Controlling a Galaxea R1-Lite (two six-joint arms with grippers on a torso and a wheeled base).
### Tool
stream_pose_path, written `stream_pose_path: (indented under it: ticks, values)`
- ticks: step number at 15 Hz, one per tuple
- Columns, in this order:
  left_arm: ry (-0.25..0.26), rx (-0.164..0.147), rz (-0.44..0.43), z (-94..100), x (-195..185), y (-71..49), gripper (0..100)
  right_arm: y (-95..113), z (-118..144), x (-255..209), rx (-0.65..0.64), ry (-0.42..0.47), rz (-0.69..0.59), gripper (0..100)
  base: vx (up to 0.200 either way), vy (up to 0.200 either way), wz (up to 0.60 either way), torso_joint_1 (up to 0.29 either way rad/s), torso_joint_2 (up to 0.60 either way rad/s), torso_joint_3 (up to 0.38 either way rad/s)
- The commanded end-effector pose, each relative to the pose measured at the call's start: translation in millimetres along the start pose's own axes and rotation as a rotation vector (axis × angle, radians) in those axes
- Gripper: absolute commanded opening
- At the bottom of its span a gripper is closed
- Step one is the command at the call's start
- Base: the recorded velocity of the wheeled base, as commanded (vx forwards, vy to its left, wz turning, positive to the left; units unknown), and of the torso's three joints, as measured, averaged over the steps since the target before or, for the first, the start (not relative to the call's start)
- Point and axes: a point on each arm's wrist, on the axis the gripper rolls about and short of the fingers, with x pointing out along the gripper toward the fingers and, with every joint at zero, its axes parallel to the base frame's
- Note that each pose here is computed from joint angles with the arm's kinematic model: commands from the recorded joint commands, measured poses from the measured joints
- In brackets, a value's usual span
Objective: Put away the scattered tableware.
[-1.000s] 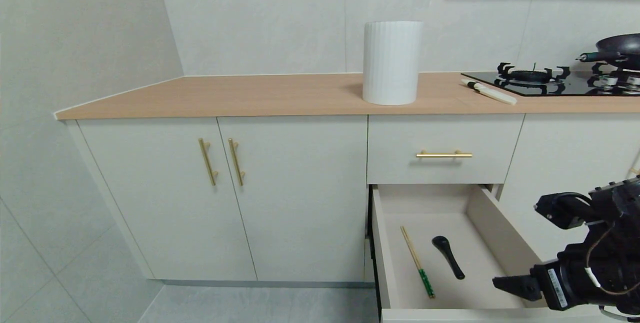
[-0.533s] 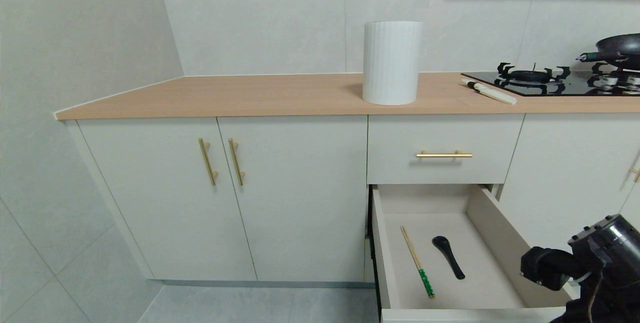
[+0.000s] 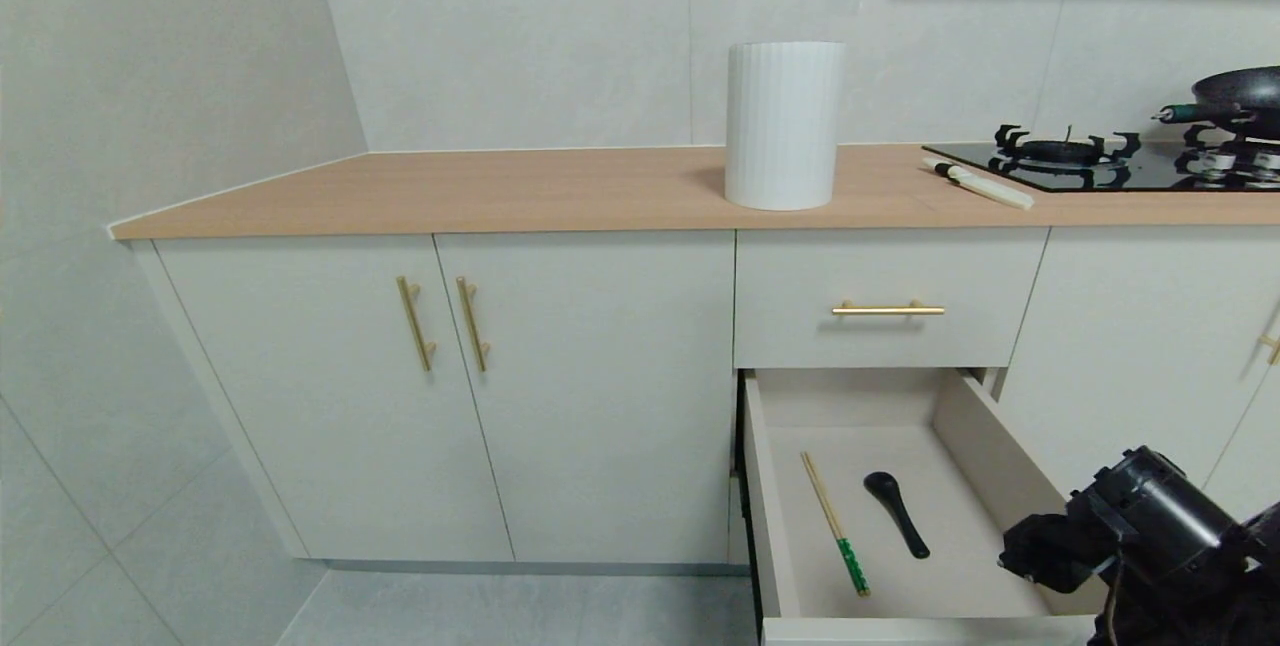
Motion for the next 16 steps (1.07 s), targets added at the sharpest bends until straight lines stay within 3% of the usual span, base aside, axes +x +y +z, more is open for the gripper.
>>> stream_pose_path:
  ticks: [1,4,10,16]
  values:
    - [0.000,0.000,0.000,0.0,0,0.0,100,0,10,13,0.043,0.053,-0.013,100,0.000,0.000,0.00,0.000,0.00,0.000]
    - [0.000,0.000,0.000,0.0,0,0.0,100,-1,23,22,0.144,0.063,-0.084,100,0.000,0.000,0.00,0.000,0.00,0.000]
    - [0.000,0.000,0.000,0.0,0,0.0,100,-2,46,31,0.315,0.044,-0.111,100,0.000,0.000,0.00,0.000,0.00,0.000]
    - [0.000,0.000,0.000,0.0,0,0.0,100,-3,58,35,0.381,0.016,-0.154,100,0.000,0.000,0.00,0.000,0.00,0.000]
